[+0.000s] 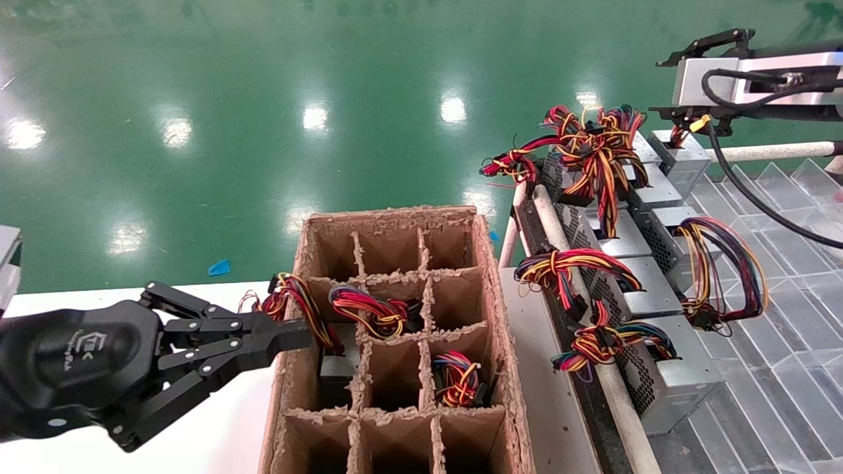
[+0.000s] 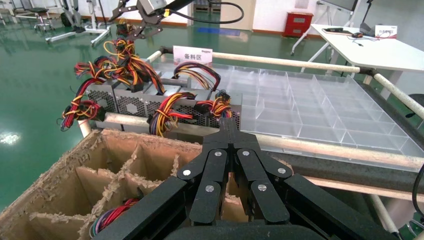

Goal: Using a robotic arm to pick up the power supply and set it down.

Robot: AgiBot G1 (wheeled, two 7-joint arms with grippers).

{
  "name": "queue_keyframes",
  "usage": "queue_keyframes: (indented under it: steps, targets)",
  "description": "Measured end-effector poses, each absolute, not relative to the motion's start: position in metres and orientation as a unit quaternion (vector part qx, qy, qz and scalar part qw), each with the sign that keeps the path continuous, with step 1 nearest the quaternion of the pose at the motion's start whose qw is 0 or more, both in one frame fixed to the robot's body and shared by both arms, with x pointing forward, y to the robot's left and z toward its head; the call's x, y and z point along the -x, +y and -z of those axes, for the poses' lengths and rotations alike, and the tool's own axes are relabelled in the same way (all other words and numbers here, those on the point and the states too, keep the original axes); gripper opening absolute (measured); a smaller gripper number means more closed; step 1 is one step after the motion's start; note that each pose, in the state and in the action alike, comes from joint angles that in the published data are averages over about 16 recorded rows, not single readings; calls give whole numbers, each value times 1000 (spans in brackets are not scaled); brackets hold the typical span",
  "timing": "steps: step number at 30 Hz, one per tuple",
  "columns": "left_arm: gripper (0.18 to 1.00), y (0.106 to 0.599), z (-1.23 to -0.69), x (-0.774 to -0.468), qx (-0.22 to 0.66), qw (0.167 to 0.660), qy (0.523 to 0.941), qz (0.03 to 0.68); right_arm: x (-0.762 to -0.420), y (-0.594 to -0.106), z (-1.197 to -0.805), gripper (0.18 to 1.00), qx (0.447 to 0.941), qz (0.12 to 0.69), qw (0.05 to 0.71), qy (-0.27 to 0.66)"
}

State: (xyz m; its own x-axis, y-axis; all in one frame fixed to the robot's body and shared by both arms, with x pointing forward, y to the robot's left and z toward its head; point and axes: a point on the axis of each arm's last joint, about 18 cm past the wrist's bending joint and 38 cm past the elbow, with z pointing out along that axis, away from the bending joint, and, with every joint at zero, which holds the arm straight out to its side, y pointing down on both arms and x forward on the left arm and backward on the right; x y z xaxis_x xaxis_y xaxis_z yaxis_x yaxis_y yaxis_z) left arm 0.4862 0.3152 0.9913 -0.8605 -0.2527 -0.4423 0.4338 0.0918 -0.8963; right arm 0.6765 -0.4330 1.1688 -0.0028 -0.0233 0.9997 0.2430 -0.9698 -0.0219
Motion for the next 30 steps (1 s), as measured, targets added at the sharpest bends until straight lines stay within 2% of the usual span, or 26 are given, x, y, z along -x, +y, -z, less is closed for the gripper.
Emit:
queue_keyframes:
  steps: [10, 18, 30]
  targets:
    - [191, 315, -991, -486, -65, 256, 693, 671, -664, -416, -1171, 696, 684, 700, 183, -95]
    - [191, 315, -991, -486, -65, 256, 693, 671, -662, -395, -1150, 862, 679, 674, 275, -96]
    - [192, 315, -991, -486, -65, 256, 693, 671, -646, -366, -1108, 982, 673, 605, 414, -93]
